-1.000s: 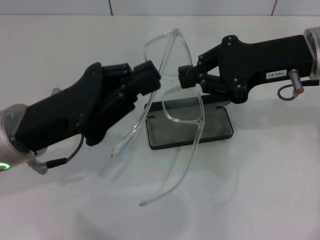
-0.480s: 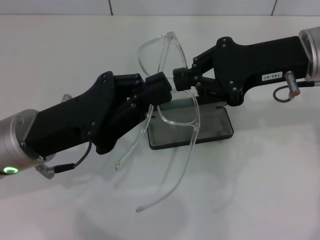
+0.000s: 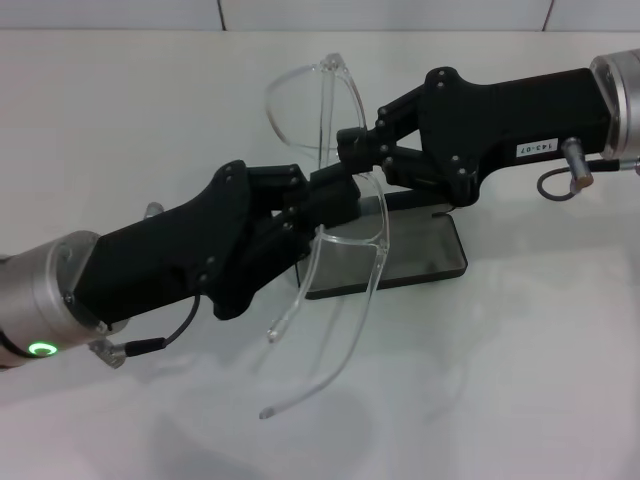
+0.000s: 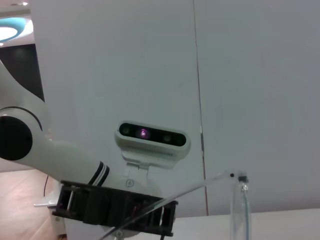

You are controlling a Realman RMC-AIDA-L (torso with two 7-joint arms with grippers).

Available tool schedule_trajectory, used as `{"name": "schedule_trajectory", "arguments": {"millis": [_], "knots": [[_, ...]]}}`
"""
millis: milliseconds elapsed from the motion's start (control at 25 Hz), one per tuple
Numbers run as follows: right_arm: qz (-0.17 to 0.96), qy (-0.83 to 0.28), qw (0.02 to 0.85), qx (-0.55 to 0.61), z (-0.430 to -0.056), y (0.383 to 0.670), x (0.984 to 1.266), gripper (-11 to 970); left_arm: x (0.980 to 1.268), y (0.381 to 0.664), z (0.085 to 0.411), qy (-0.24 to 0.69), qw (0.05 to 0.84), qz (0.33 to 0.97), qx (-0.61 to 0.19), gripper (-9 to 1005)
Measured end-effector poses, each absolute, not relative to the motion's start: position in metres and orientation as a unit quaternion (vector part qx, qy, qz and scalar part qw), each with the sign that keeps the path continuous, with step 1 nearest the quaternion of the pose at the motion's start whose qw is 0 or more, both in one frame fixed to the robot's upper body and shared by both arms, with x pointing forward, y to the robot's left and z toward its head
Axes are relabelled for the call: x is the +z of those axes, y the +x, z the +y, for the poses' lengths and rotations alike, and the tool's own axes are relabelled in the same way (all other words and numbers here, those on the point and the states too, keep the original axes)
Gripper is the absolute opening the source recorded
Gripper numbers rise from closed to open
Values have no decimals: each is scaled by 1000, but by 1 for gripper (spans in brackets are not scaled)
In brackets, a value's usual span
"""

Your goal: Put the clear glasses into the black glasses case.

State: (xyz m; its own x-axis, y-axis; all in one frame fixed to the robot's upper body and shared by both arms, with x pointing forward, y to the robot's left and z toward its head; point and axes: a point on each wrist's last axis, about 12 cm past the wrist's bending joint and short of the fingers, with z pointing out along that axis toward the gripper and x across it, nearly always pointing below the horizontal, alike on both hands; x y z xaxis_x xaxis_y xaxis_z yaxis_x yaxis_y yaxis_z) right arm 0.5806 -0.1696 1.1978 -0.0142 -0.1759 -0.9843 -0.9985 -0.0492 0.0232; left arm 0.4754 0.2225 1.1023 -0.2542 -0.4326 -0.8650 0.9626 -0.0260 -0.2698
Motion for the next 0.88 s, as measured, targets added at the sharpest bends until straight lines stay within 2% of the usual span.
{"name": "schedule_trajectory", "arguments": {"millis": [560, 880], "knots": [[545, -542, 431, 473, -173, 582, 1189, 54, 1109, 477, 223, 302, 541, 431, -656, 82], [537, -544, 432, 478, -171, 580, 1191, 54, 1105, 480, 222, 299, 544, 447, -644, 81]]}}
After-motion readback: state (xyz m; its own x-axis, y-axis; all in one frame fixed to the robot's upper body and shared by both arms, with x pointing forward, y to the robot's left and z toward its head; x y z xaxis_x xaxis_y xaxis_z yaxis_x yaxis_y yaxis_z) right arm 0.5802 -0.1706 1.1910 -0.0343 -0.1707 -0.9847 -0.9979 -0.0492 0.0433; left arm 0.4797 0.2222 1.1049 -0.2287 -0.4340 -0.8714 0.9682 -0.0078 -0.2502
